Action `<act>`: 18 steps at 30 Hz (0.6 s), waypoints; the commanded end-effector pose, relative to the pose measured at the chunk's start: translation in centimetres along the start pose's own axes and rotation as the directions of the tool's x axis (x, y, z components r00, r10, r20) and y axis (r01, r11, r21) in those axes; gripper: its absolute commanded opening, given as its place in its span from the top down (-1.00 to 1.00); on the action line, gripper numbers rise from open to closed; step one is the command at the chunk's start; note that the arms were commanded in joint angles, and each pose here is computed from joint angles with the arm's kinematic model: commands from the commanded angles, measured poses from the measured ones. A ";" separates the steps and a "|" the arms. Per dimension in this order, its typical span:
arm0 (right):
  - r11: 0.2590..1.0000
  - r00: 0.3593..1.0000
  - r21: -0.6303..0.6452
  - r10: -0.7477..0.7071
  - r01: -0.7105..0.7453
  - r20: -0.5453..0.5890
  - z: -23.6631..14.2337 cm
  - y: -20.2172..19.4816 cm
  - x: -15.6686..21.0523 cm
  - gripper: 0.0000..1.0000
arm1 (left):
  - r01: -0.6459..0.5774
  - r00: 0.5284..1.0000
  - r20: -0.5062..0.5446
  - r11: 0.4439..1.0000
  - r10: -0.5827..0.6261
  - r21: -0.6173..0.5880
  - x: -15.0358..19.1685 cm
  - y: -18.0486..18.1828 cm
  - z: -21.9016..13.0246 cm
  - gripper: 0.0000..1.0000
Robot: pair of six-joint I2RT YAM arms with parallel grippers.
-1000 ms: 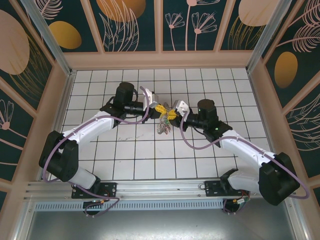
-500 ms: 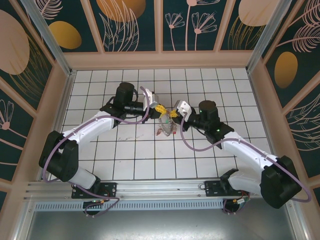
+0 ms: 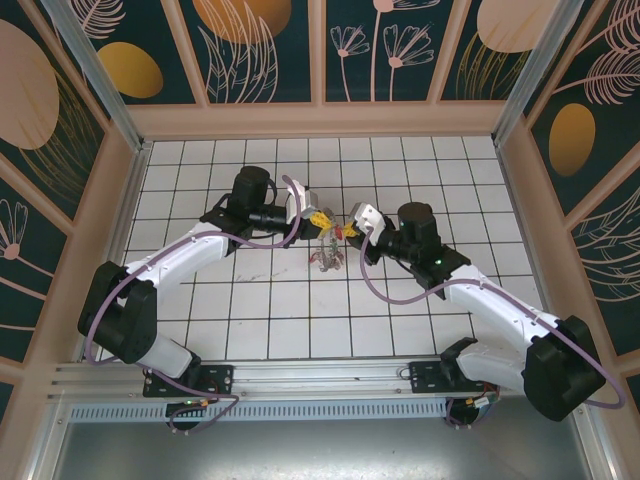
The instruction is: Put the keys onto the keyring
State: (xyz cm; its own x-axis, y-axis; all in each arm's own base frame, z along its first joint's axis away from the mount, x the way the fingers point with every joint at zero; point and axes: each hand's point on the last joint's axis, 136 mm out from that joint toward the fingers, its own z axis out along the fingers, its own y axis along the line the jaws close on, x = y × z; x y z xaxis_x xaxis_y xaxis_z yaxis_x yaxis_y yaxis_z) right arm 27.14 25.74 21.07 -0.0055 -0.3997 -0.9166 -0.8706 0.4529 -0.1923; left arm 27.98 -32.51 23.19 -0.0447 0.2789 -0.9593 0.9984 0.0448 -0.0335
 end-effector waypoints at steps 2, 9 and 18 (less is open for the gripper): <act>0.999 0.999 0.040 -0.032 0.032 0.008 -0.5 -0.8 -1.6 0.91 | -0.055 0.998 0.029 0.998 0.054 0.011 -1.5 0.0 -0.2 1.00; 0.998 0.999 0.053 -0.044 0.042 0.025 -1.0 -1.0 -2.6 0.93 | -0.053 0.998 0.022 0.999 0.053 0.008 -1.3 0.2 -0.1 1.00; 0.999 0.996 -0.007 -0.053 0.054 0.075 -1.6 0.2 -4.6 1.00 | -0.048 0.999 0.008 0.999 0.048 0.002 -0.9 0.4 0.1 1.00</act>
State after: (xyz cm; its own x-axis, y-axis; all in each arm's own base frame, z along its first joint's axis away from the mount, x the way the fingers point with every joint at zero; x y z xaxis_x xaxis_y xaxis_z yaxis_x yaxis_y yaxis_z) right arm 27.04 25.83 23.13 0.0185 -0.3968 -0.9177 -0.8628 0.4574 -0.2152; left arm 28.22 -32.50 22.52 -0.0508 0.2974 -0.9534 0.9980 0.0513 -0.0372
